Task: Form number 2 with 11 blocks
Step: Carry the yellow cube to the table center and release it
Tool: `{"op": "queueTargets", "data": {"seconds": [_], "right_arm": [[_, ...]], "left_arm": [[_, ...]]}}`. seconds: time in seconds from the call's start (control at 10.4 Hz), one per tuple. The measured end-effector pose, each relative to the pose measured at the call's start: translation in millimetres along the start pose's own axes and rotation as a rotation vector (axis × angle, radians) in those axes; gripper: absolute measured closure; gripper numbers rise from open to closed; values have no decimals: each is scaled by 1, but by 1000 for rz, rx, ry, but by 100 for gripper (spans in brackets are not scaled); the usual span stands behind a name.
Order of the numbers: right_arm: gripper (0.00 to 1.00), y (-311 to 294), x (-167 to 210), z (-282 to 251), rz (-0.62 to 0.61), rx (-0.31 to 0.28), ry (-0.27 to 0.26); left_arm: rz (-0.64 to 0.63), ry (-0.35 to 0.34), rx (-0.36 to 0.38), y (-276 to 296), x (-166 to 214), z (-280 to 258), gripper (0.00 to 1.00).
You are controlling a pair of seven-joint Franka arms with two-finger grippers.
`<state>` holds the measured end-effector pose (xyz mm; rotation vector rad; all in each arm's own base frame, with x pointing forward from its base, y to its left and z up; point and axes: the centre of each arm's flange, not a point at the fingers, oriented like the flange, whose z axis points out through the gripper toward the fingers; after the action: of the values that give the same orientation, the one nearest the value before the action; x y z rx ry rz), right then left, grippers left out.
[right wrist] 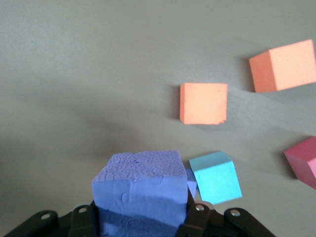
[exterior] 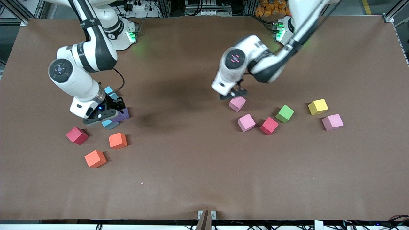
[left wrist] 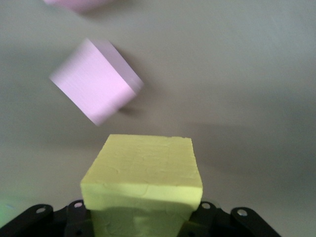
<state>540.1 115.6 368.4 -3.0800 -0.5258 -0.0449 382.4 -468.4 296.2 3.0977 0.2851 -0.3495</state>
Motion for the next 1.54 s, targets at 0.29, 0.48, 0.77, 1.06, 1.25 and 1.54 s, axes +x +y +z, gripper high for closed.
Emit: {"op": "queueTargets", "data": {"seconds": [0.29,0.48,0.77,1.06,1.25,1.54], "right_arm": [[43,1,-14,-17,-22,1,7],[43,1,-21,-20,-45,5,-16],[43,5,-24,-19,-128,8,-30],[43,12,-27,-15,-170,11,-37],[43,12,-29,-13,-172,12,-43],[43,12,-29,-13,-176,12,-43]], "left_arm": [[92,33,-30,62,-109,57,37],[130,21,-27,75,-125,81,37],[108,17,-20,93,-103,107,37],[126,46,4,109,-103,132,37],[173,65,6,113,-99,137,37],[205,62,11,113,-98,140,18]]}}
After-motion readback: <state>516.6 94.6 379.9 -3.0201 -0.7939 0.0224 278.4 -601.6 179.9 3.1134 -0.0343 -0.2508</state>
